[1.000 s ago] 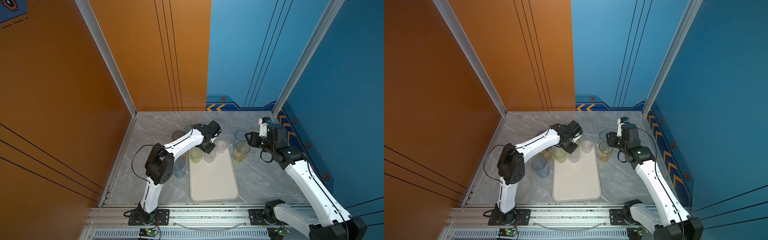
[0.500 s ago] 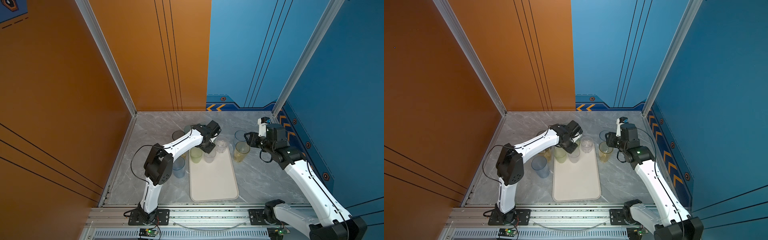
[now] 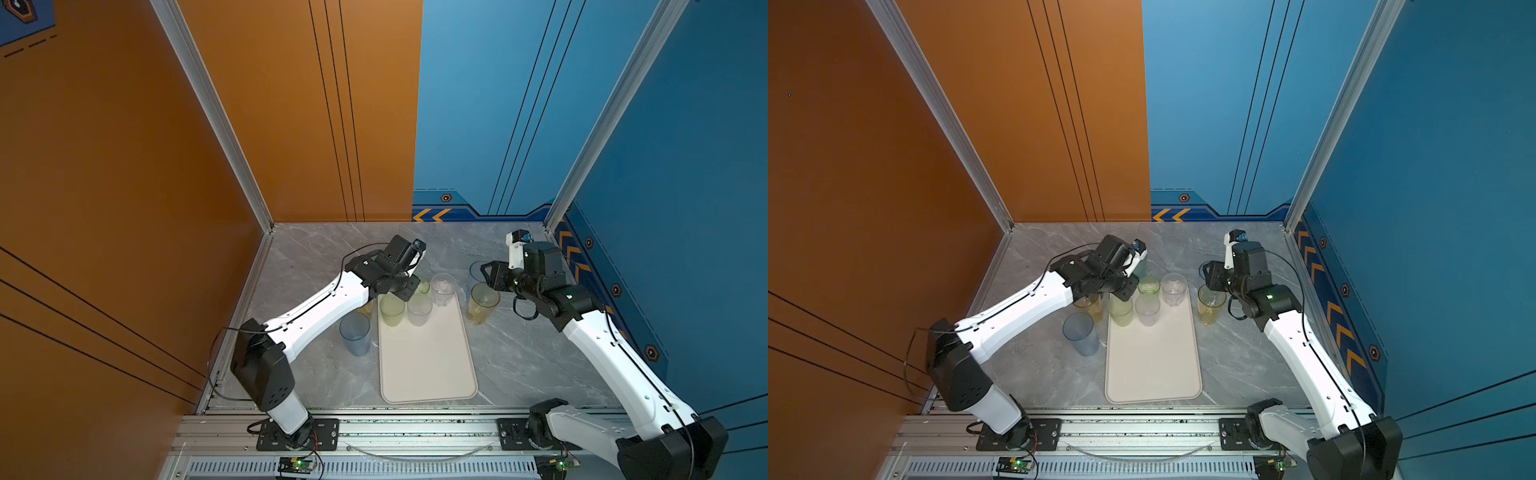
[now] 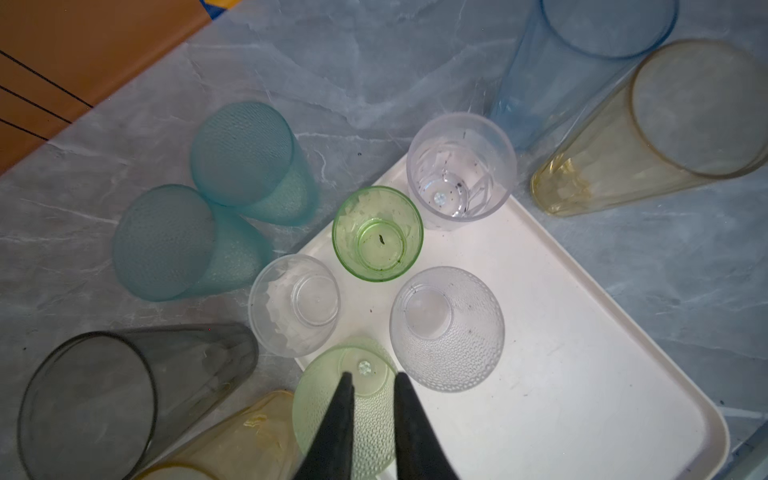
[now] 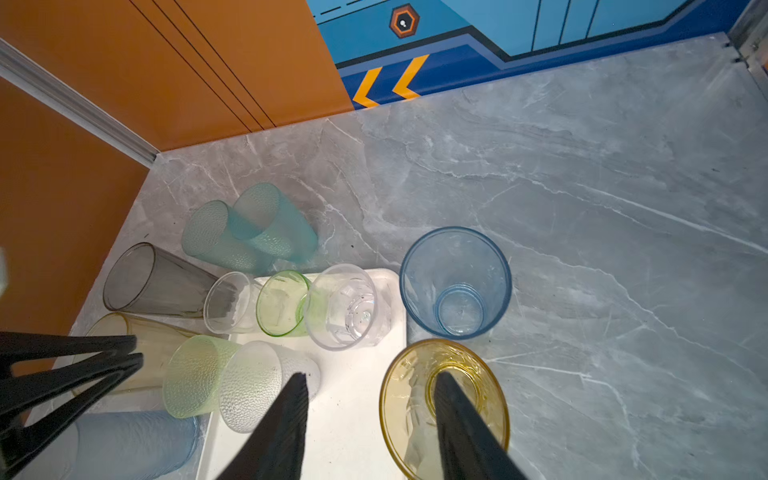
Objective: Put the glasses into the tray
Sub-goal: 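Move the left gripper over the yellow cup while the right reaches toward teal cups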
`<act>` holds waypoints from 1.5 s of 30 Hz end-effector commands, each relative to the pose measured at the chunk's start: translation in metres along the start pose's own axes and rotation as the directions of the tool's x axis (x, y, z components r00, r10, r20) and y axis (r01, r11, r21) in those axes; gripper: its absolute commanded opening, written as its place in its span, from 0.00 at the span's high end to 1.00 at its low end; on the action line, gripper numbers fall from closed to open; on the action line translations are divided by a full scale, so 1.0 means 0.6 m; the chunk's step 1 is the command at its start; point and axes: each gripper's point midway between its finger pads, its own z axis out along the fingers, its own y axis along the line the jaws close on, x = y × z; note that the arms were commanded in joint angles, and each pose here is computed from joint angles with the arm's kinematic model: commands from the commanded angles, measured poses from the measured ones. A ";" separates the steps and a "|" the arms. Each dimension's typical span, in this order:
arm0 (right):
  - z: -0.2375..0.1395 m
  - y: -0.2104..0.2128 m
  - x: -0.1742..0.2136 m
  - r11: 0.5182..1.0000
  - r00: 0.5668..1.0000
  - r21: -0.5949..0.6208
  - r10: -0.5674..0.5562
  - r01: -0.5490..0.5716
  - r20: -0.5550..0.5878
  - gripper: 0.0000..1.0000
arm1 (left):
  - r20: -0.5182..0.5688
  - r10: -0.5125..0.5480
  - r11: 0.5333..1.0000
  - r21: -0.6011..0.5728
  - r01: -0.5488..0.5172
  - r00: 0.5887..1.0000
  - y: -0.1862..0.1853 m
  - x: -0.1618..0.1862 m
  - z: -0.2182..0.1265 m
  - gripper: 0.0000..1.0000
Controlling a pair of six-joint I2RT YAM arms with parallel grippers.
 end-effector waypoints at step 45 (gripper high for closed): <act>0.308 0.157 -0.004 0.967 0.907 -0.035 -0.248 0.251 -0.339 0.61 | 0.195 -0.340 0.902 -0.208 0.378 0.920 0.210 0.110 -0.105 0.79</act>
